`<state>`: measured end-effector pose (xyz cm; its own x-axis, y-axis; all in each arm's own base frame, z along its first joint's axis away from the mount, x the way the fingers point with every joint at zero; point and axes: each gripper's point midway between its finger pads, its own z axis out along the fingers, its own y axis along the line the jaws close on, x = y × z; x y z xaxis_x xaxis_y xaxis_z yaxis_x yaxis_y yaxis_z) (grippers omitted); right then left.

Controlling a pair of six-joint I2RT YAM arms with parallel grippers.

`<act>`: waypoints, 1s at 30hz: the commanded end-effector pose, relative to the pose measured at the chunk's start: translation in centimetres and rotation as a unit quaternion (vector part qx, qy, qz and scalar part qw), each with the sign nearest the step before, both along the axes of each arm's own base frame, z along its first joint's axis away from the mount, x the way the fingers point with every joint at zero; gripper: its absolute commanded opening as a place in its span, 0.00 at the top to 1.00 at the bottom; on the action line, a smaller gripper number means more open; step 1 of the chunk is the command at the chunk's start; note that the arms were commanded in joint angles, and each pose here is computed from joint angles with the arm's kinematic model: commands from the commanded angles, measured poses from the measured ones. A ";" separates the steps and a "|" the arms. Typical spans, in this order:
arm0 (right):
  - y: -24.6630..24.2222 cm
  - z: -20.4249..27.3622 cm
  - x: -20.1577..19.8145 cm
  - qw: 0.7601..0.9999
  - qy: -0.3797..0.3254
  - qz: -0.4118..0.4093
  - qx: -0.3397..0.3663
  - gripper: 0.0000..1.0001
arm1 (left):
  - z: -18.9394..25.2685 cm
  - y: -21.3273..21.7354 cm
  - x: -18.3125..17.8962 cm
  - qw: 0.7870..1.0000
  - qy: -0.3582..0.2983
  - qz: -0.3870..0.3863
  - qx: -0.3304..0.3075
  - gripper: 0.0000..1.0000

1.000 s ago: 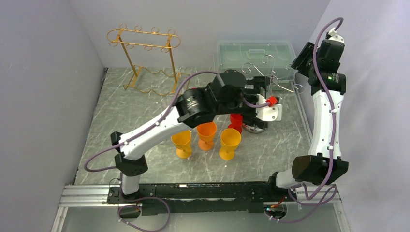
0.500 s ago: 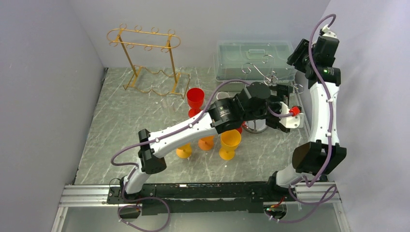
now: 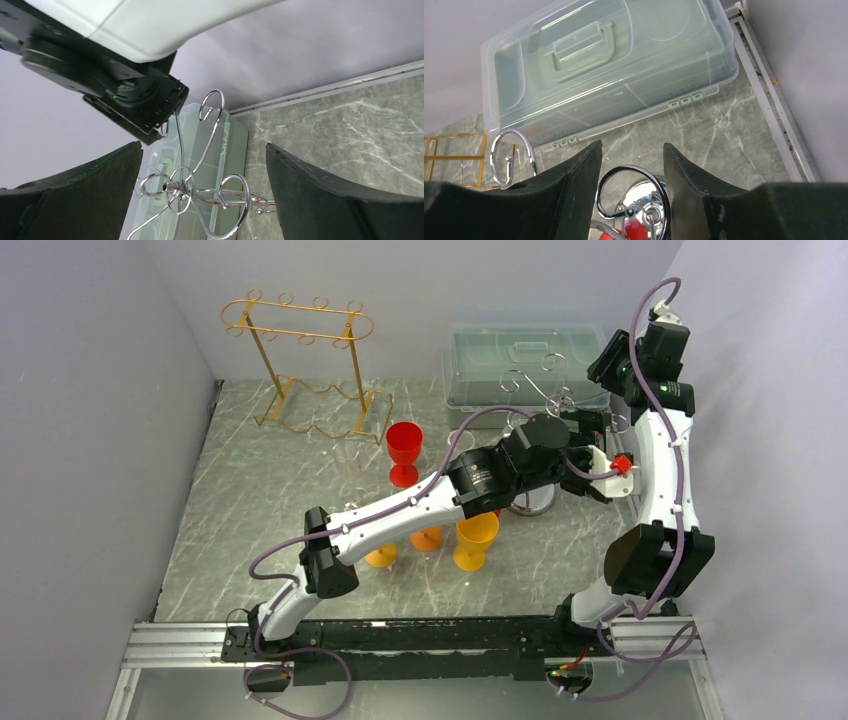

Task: Place the wine glass upside down on the wine glass rack
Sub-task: Adjust the wine rack at the center of the board.

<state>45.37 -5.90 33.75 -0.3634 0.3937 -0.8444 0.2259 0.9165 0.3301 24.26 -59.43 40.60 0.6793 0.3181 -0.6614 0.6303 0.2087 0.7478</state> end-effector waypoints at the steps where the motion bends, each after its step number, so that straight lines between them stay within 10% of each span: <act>1: 0.2 1.0 -0.2 1.000 -0.026 0.003 -0.009 0.50 | 4.0 1.9 1.2 0.998 -0.017 0.038 -0.047 0.01; 30: -2.8 0.5 -6.7 0.992 -0.029 -0.106 -0.053 0.57 | 5.4 8.6 6.9 0.991 0.025 0.118 -0.060 0.02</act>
<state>41.44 -7.57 33.22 -0.2470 0.4153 -0.8755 0.3527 0.8800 0.3180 28.91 -54.87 37.69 0.5470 0.4670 -0.6947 0.6755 0.2439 0.6958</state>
